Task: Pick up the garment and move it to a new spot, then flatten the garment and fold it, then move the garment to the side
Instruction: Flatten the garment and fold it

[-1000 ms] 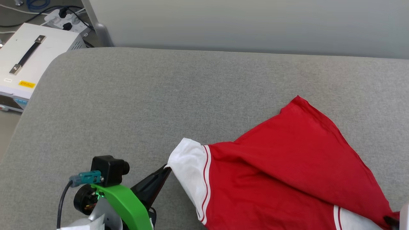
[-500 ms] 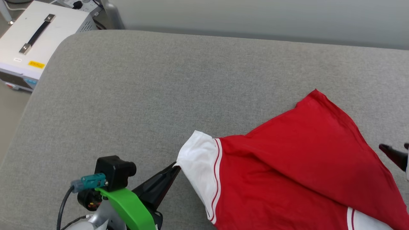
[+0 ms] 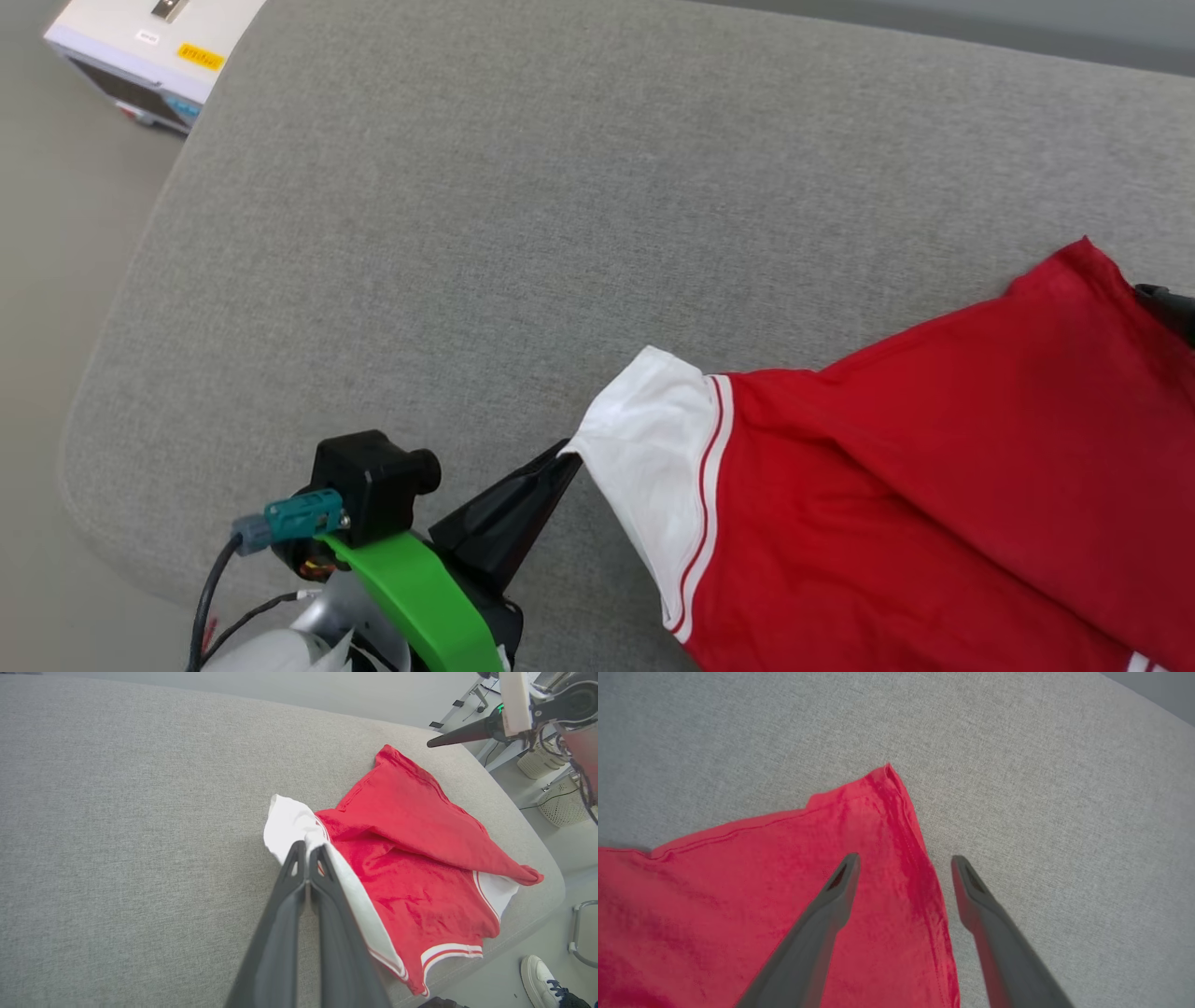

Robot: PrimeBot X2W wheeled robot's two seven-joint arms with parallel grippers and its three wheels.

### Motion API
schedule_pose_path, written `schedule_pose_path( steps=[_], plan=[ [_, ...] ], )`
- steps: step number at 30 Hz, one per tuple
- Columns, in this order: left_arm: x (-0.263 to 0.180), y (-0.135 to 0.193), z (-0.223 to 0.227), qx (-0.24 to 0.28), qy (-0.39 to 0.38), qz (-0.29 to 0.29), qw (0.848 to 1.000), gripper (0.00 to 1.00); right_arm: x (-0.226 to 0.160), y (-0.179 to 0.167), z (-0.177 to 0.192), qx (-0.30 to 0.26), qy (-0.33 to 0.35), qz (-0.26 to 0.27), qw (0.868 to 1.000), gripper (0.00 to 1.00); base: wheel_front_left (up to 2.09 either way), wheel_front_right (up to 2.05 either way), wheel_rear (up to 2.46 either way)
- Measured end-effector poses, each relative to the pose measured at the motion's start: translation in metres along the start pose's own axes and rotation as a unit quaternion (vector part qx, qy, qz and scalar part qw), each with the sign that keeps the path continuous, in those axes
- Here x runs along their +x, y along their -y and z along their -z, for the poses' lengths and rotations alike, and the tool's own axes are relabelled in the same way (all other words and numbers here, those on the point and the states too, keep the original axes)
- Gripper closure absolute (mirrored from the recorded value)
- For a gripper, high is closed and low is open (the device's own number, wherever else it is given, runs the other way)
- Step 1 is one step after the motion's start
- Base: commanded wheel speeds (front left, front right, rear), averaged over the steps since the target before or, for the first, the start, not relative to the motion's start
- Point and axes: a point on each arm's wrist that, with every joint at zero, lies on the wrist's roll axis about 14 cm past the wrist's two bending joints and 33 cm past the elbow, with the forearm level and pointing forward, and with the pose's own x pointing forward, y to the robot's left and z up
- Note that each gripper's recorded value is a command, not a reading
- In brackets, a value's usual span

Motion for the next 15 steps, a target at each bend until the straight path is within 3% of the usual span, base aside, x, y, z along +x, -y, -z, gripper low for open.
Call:
schedule_pose_path(
  steps=[15],
  plan=[
    [0.003, -0.03, 0.02, -0.026, -0.023, -0.054, 0.998, 1.0, 0.093, -0.01, 0.019, -0.031, -0.099, -0.014, 0.995, 0.0, 0.0, 0.0, 0.0]
  ],
)
